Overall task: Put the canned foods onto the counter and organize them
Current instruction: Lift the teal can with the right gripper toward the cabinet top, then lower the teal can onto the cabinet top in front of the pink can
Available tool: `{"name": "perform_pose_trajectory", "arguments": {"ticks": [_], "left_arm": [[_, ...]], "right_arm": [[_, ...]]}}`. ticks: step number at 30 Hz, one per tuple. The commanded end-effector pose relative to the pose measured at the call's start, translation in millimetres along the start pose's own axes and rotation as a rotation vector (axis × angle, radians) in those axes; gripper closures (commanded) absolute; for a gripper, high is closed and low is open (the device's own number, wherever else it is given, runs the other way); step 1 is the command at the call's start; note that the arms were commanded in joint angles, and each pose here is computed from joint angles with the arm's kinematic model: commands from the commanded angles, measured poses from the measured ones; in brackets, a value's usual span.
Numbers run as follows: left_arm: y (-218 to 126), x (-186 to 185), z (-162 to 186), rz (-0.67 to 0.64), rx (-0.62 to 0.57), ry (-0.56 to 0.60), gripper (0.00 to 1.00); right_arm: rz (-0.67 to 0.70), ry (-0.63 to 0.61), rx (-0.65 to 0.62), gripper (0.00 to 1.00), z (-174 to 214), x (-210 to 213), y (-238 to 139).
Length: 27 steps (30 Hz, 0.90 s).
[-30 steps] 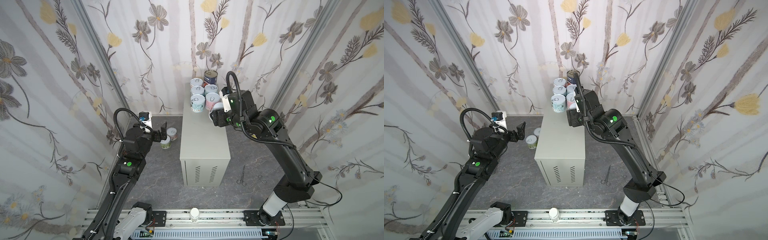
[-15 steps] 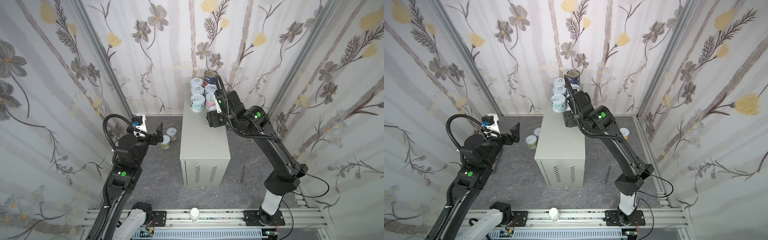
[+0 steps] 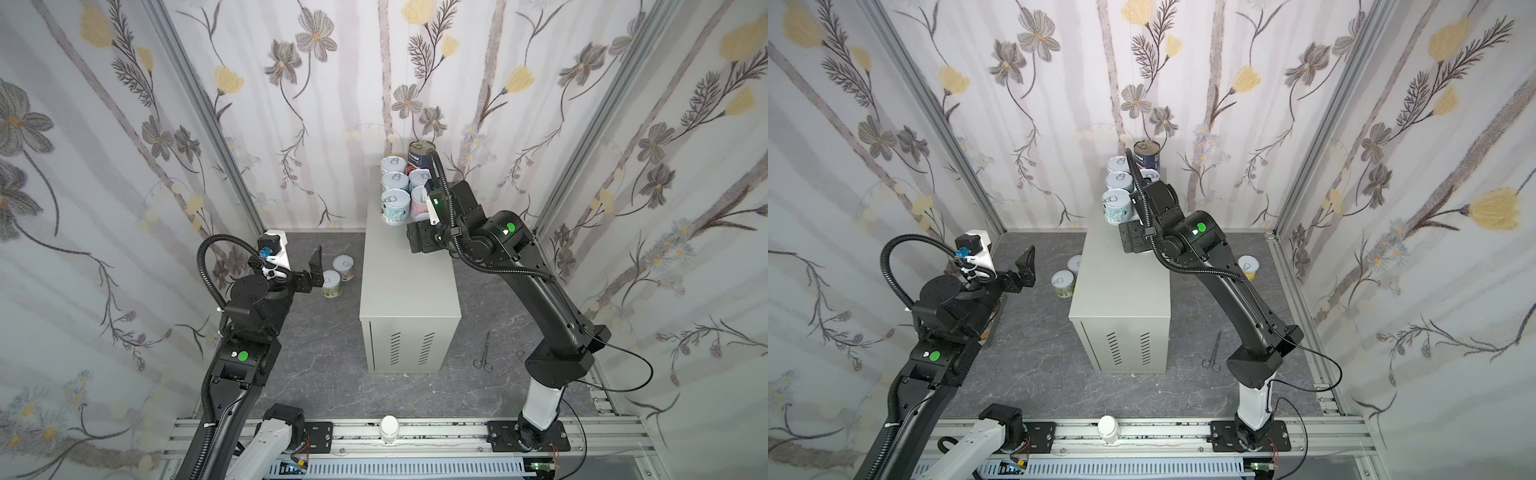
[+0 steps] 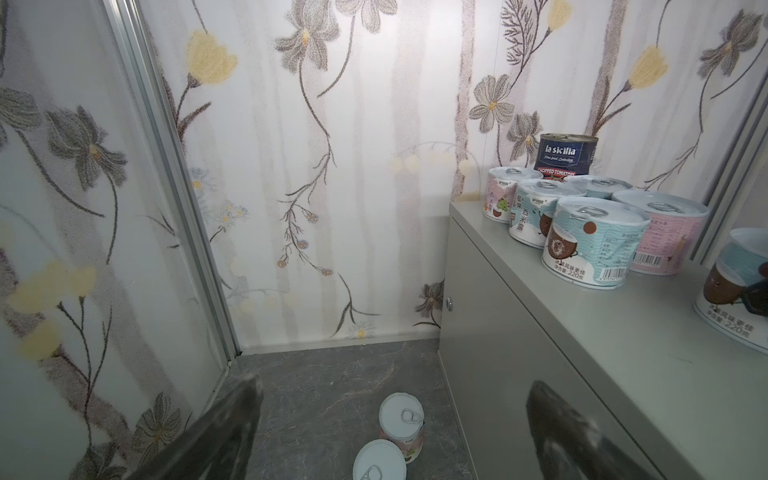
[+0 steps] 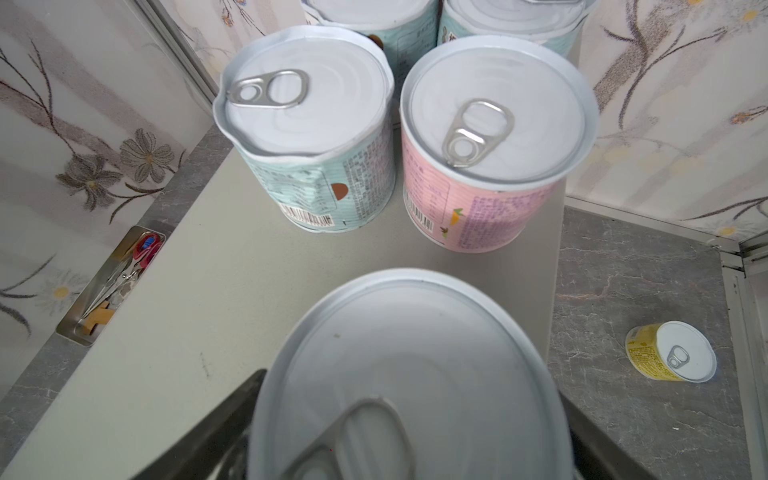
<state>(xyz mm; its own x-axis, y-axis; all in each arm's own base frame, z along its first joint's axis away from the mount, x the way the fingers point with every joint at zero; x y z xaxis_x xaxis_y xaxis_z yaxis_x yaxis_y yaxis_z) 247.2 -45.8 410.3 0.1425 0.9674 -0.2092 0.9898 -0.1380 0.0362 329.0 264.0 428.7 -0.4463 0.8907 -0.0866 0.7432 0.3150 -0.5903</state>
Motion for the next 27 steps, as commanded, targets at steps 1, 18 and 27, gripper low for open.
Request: {"name": "perform_pose_trajectory", "arguments": {"ticks": [1,18,27], "left_arm": [[-1,0,-5,-0.002,-0.028,0.007,0.0],[1,-7,-5,0.041,0.002,-0.022,0.0],[0,-9,-6,0.061,-0.007,-0.021,0.0]], "right_arm": [[-0.012,0.002,-0.036,0.08,-7,2,-1],[0.053,0.022,-0.126,0.05,14,-2,-25],[0.069,0.039,-0.228,0.24,31,-10,-32]]}}
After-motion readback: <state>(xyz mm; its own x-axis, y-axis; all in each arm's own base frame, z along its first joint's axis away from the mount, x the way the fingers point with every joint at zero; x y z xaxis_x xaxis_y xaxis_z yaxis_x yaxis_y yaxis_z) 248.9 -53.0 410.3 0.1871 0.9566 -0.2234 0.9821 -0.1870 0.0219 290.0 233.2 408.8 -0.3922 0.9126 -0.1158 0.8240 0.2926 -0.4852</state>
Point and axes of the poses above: each gripper's point midway between its finger pads, its own y axis out along the fingers, its own x axis along the line the jaws close on, z = x × y, the point moved 5 cm from there along -y, back along the fingers, and after that the axes turned 11 degrees about -y, right-handed, at the moved point
